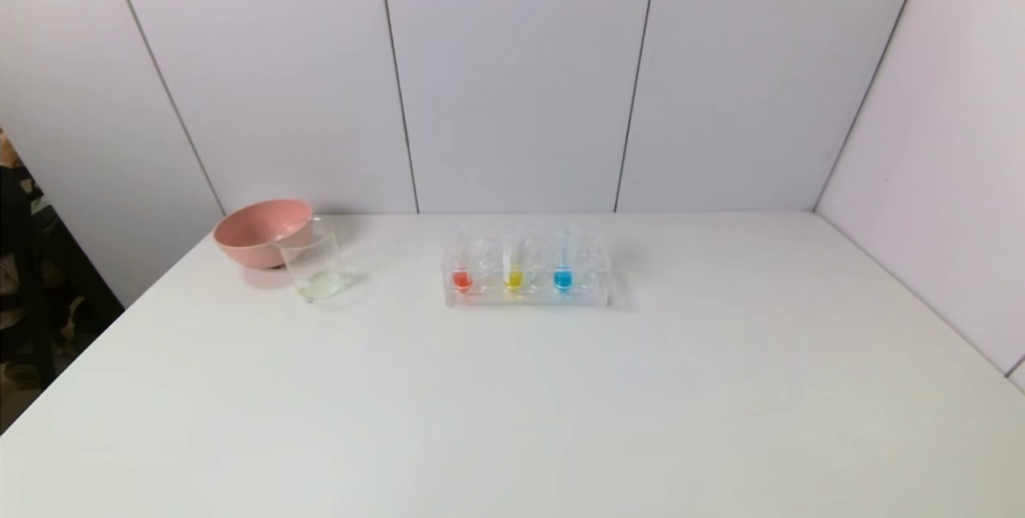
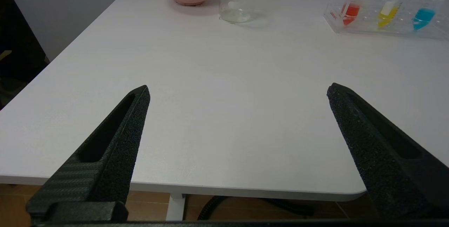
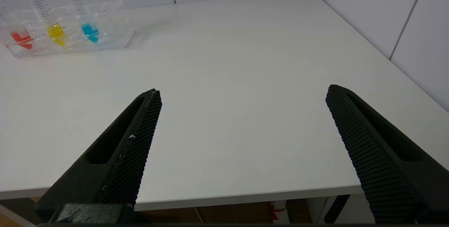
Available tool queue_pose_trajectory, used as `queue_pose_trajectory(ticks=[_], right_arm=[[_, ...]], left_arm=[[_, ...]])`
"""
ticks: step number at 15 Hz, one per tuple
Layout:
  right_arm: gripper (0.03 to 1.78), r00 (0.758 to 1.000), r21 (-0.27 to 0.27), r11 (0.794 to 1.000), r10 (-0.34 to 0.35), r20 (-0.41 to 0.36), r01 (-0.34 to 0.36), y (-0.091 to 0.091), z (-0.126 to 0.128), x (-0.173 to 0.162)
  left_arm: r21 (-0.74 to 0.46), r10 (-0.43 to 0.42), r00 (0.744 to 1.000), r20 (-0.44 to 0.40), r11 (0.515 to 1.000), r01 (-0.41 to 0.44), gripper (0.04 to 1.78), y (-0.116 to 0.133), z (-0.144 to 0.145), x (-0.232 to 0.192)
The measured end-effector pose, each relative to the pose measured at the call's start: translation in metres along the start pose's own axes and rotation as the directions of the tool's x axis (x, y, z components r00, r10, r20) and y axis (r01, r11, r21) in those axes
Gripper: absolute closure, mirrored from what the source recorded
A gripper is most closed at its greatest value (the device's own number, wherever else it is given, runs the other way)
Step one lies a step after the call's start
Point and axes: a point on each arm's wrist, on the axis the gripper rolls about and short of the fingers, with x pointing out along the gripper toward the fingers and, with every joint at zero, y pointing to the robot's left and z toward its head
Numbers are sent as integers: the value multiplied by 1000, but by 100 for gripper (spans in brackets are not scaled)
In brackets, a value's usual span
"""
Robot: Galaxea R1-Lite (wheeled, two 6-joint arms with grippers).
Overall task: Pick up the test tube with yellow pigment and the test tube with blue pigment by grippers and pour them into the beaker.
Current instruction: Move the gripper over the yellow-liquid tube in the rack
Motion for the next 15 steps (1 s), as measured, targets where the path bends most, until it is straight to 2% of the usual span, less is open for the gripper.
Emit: queue_pose_trajectory(ticks=[15], right_arm=[[10, 1000, 0, 1000, 0, 0, 0, 0, 0, 0]], left_arm=[[26, 1, 1000, 7, 1000, -1, 6, 0, 2, -1]])
